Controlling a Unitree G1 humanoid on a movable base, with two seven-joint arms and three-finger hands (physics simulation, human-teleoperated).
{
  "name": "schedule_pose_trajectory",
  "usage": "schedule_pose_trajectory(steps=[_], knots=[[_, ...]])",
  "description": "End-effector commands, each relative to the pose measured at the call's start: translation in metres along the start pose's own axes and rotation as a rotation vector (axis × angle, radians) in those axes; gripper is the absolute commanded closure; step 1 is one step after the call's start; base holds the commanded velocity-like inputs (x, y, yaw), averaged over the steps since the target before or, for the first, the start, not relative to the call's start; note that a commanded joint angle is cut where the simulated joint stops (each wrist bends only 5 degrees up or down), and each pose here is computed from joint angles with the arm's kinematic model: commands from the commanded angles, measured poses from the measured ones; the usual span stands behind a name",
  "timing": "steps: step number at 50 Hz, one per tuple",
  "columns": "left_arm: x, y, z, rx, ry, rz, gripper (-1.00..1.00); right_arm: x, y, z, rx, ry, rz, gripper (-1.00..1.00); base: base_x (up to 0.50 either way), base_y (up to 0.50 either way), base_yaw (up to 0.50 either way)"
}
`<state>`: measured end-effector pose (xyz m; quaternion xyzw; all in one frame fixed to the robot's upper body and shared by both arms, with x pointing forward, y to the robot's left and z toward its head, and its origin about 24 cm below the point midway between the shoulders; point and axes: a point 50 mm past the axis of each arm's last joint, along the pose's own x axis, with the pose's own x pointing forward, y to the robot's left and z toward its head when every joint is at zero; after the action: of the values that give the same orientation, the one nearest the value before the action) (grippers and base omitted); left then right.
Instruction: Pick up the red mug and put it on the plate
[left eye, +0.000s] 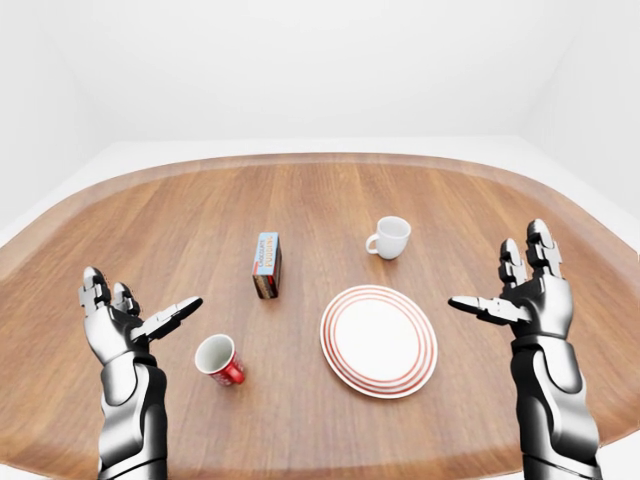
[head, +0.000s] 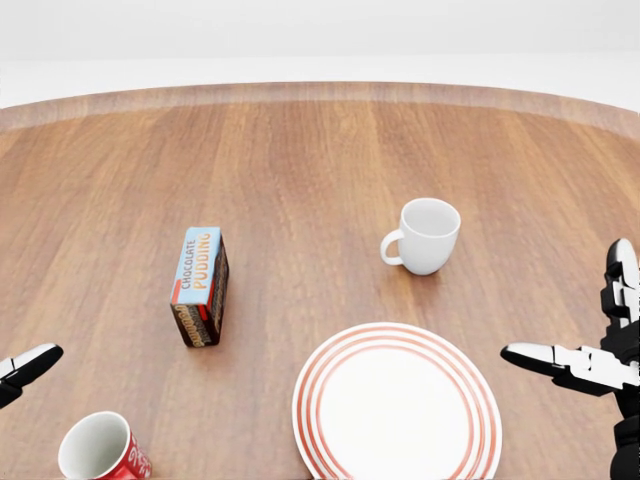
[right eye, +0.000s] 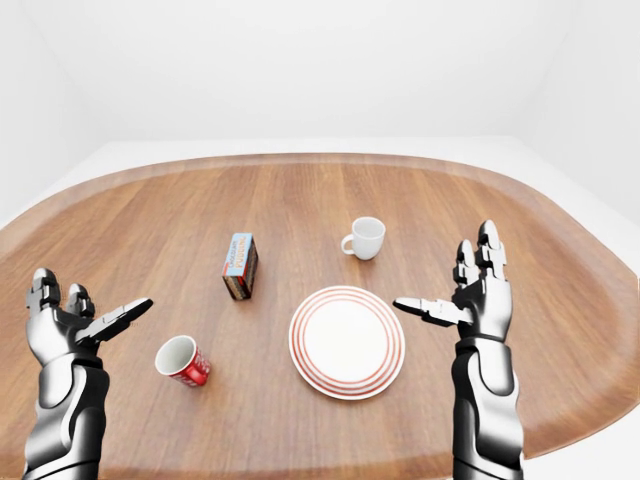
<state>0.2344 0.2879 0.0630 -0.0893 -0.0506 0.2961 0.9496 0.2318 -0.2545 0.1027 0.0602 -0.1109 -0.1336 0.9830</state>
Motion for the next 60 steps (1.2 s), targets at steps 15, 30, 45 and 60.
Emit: schedule_pose_trajectory(steps=[15, 30, 45, 60], knots=[[0.0, 0.001, 0.001, 0.007, -0.004, 0.003, -1.0, -0.001, 0.004, -0.002, -0.008, 0.007, 0.022, -1.0, 0.0, 0.5, 0.0], [0.0, 0.001, 0.001, 0.007, -0.004, 0.002, -1.0, -0.001, 0.004, -0.003, -0.005, 0.009, 0.023, -1.0, 0.0, 0.5, 0.0], [0.0, 0.0, 0.0, 0.009, -0.003, 0.0, -1.0, -0.006, 0.033, -0.013, -0.037, 0.047, 0.172, -1.0, 0.0, 0.14, 0.0], [0.001, 0.0, 0.001, 0.011, -0.004, -0.001, -1.0, -0.041, 0.116, -0.067, -0.158, 0.244, 0.519, -1.0, 0.0, 0.0, 0.0]])
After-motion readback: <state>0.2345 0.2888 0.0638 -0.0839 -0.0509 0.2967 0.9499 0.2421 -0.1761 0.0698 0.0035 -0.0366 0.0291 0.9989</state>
